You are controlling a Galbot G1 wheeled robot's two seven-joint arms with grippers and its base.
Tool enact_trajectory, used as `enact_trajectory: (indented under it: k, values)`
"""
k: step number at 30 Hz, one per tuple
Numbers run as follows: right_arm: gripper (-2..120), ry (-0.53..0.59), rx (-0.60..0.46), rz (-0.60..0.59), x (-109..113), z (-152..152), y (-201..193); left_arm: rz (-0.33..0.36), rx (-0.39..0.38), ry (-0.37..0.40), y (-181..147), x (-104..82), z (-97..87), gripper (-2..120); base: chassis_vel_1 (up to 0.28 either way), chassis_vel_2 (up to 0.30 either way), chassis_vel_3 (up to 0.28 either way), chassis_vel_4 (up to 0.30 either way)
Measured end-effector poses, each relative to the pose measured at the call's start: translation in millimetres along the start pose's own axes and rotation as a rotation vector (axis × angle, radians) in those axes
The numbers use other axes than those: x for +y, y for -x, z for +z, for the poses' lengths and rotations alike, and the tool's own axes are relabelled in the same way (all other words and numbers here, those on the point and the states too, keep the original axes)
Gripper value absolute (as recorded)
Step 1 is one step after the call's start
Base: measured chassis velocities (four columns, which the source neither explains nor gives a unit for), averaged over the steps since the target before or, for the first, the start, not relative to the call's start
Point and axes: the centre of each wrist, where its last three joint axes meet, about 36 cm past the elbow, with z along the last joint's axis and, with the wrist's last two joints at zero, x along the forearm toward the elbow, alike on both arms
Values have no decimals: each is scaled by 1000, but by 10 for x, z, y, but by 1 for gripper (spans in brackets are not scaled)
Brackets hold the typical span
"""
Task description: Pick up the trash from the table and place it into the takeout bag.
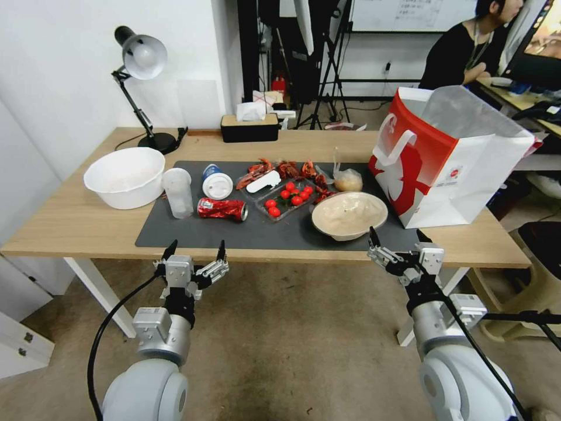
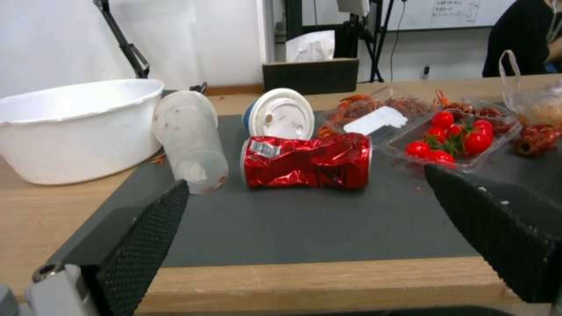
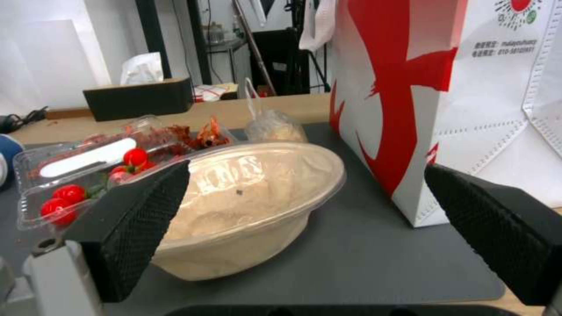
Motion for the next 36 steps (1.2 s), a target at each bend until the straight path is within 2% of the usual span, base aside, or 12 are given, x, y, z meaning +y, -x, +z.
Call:
enact_trajectory:
  k: [13, 20, 29, 32, 36]
  values:
    - [100, 24, 4, -8, -13, 39, 120, -1, -10, -3, 1, 3, 30, 100, 0, 0, 0, 0]
    - [100, 225, 28, -58, 117, 106, 263, -2, -8, -5, -1, 3, 54, 100, 0, 0, 0, 0]
    - [100, 351, 77, -52, 227, 158, 346, -6, -9, -2, -1, 17, 68, 100, 0, 0, 0, 0]
    - [100, 436, 123, -29, 275, 184, 409, -8, -9, -2, 3, 21, 76, 100, 0, 0, 0, 0]
    - [100, 487, 153, -8, 296, 202, 461, -9, -10, -1, 7, 24, 84, 100, 0, 0, 0, 0]
